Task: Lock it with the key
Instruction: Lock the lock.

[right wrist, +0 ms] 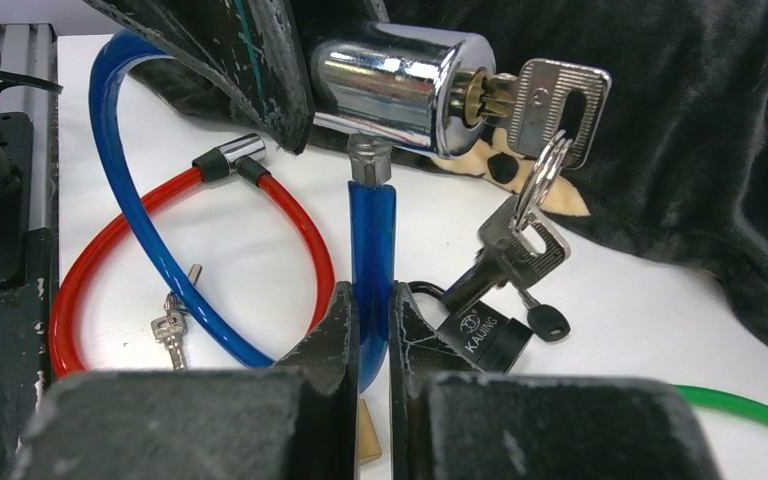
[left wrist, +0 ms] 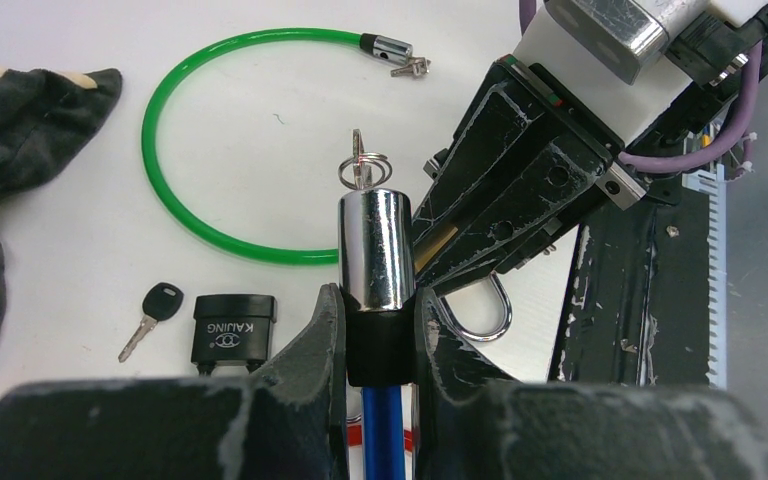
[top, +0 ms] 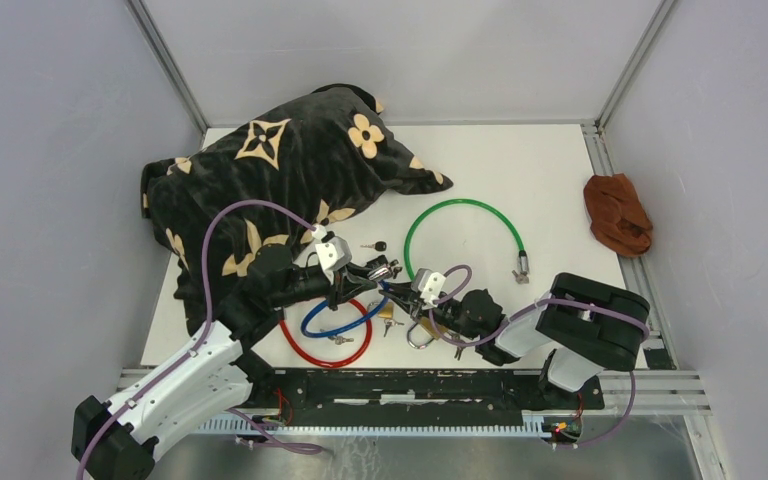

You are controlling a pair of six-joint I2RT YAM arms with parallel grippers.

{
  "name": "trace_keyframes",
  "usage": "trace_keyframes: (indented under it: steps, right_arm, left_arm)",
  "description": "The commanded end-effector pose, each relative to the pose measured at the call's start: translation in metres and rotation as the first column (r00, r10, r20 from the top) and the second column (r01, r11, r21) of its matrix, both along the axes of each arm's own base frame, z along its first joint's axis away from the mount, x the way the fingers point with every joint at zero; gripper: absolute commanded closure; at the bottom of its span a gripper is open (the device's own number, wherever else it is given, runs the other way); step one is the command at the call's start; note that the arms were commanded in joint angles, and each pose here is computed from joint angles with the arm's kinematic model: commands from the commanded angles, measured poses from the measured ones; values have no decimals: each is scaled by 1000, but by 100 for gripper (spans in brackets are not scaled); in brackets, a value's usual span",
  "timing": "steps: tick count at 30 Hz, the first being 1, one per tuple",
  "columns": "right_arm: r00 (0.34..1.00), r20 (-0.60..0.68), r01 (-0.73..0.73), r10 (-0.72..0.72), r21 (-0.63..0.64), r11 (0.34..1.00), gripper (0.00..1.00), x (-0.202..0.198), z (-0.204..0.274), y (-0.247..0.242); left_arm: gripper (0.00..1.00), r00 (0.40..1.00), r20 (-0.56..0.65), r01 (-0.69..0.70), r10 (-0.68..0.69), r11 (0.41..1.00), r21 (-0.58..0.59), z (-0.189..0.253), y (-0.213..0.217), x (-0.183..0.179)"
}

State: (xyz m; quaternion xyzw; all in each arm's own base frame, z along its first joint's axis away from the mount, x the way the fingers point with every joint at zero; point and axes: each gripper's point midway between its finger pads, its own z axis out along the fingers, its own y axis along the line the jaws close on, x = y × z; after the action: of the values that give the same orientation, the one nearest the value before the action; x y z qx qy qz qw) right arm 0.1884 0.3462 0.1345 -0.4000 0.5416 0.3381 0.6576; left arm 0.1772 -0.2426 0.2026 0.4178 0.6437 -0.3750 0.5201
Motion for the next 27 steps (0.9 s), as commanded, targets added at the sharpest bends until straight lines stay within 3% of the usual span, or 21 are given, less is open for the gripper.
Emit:
trace_keyframes:
  steps: [1, 13, 27]
  right_arm:
    - [997, -63, 27, -33, -96, 995, 100, -2, -32, -13]
    - [995, -90, 27, -38, -125, 992, 100, 0, -39, -10]
    - [993, -83, 71, -84, -154, 986, 100, 7, -33, -14]
  left_arm:
    - [98, 984, 166, -41, 61, 992, -123, 62, 1, 15]
    - [98, 970, 226, -43, 87, 980, -194, 97, 3, 14]
    - [98, 911, 400, -19, 99, 980, -199, 140, 8, 14]
